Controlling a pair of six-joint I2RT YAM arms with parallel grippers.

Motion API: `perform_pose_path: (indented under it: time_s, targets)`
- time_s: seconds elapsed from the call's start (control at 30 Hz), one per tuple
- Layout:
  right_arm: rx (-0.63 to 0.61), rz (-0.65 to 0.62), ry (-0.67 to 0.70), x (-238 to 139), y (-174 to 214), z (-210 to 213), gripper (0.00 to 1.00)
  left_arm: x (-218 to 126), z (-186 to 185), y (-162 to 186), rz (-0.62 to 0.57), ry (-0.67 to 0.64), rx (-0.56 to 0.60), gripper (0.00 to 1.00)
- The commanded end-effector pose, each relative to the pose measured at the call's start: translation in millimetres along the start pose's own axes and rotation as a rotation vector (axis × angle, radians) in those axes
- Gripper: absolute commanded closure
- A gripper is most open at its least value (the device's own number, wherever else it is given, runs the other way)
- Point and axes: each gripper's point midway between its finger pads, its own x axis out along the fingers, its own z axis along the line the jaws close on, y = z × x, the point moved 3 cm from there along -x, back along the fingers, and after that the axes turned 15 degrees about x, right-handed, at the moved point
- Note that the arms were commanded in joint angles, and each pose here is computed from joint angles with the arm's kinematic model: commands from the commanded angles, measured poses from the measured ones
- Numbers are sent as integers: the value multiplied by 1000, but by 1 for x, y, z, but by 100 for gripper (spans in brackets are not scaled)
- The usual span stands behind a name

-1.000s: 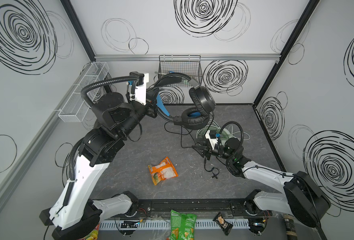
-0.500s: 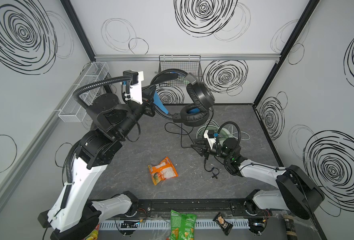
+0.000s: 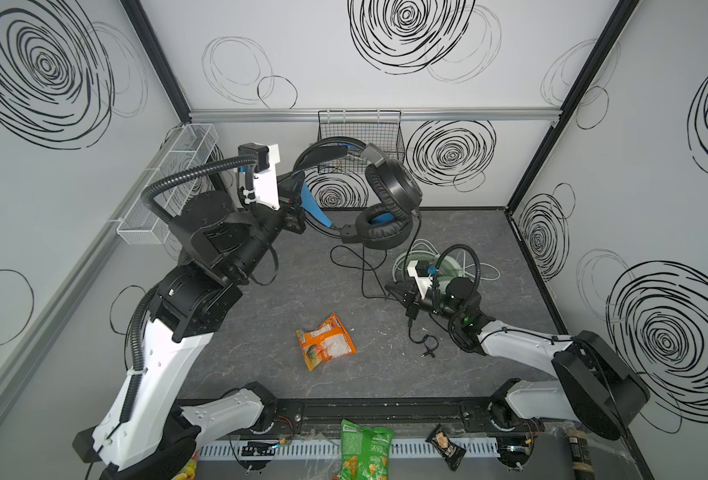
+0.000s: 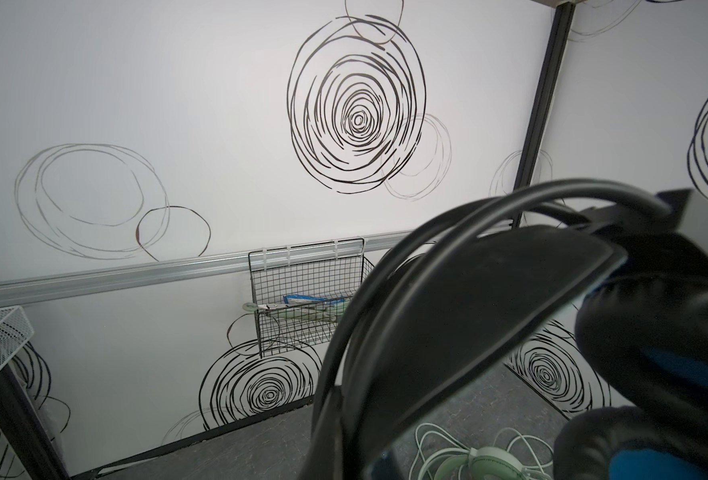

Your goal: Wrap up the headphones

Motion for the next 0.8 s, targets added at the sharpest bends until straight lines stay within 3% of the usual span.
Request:
perform_pose_path:
  time_s: [0.0,0.2,0.33,0.77]
  targets:
    - [-40,-28,183,-14,-11,-16,100,-10,22,-27,-132,-100,-57,100]
    - [-127,-132,461,-54,-51,-26,100,1,33,10,-52,-176,-11,100]
    - [-256,-181,473,-72,-79,-7,100,10,42,44,19,-221,14,100]
    - [-456,-181,570,-91,-138,46,100,16,50,142,271,-299,149,100]
